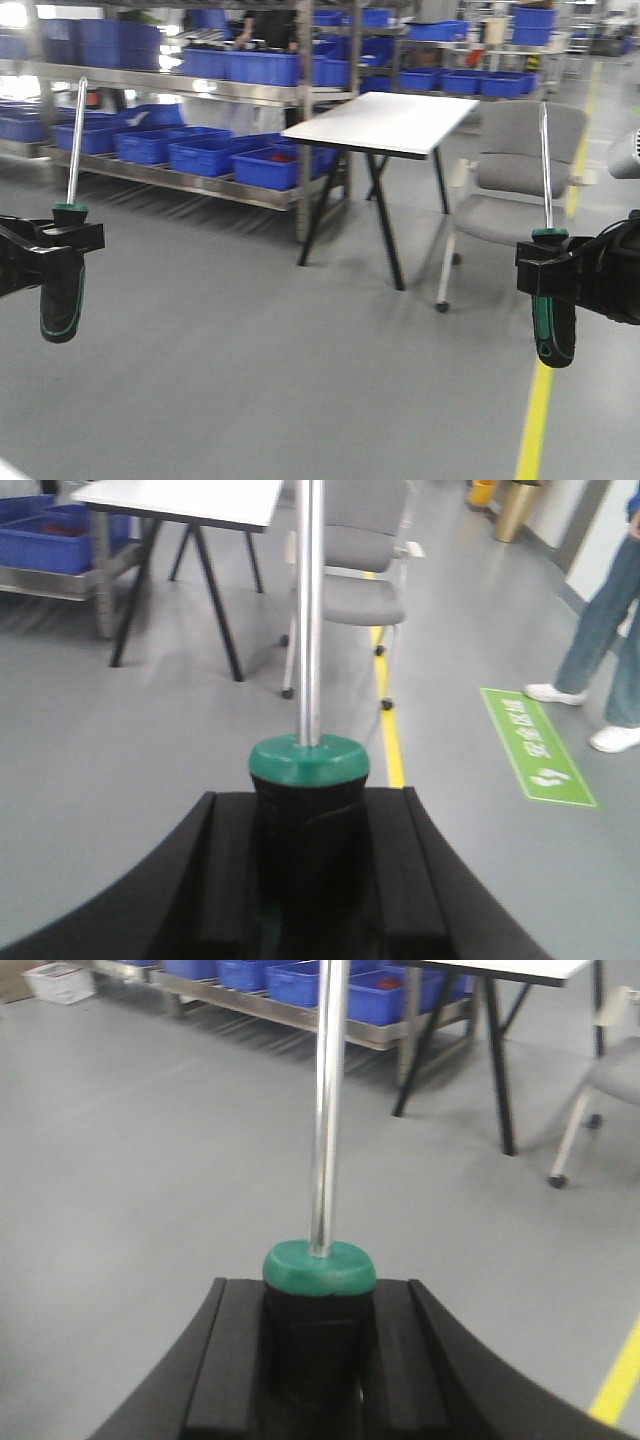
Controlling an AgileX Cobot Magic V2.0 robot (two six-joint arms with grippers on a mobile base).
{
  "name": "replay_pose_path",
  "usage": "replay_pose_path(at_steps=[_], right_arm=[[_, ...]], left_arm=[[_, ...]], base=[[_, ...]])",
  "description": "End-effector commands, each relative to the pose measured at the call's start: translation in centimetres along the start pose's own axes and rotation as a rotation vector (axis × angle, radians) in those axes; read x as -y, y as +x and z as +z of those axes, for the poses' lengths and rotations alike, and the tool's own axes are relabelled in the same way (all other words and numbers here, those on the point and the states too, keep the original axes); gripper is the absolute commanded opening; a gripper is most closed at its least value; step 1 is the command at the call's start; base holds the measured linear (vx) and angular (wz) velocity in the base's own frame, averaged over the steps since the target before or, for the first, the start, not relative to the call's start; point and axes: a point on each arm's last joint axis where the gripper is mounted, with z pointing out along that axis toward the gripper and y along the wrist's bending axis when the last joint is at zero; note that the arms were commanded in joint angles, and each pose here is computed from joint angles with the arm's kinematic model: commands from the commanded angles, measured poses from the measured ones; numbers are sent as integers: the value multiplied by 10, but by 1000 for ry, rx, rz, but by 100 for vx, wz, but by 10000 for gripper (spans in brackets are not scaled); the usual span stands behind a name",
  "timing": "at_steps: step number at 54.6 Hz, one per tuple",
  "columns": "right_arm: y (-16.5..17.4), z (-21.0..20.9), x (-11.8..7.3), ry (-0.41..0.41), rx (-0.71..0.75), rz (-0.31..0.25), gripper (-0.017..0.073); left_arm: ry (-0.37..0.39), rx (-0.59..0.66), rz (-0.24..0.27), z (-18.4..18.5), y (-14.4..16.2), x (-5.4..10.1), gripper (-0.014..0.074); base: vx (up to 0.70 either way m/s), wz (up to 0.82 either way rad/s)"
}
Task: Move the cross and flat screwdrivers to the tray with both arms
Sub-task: 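Drive the base away from the table, holding both screwdrivers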
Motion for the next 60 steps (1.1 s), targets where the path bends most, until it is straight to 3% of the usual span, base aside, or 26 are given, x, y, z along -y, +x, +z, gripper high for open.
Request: replay_pose_path(at_steps=[1, 36, 60], right_arm=[[-22, -13, 0, 12, 144, -6, -8], [-22, -13, 0, 12, 143, -6, -8], [-22, -13, 0, 12, 143, -6, -8]], left_arm=[[-3, 99, -13, -11, -20, 7, 0], [-4, 100, -13, -11, -20, 7, 0], [-5, 100, -13, -11, -20, 7, 0]], base=[[18, -61], [25, -54], [37, -13]])
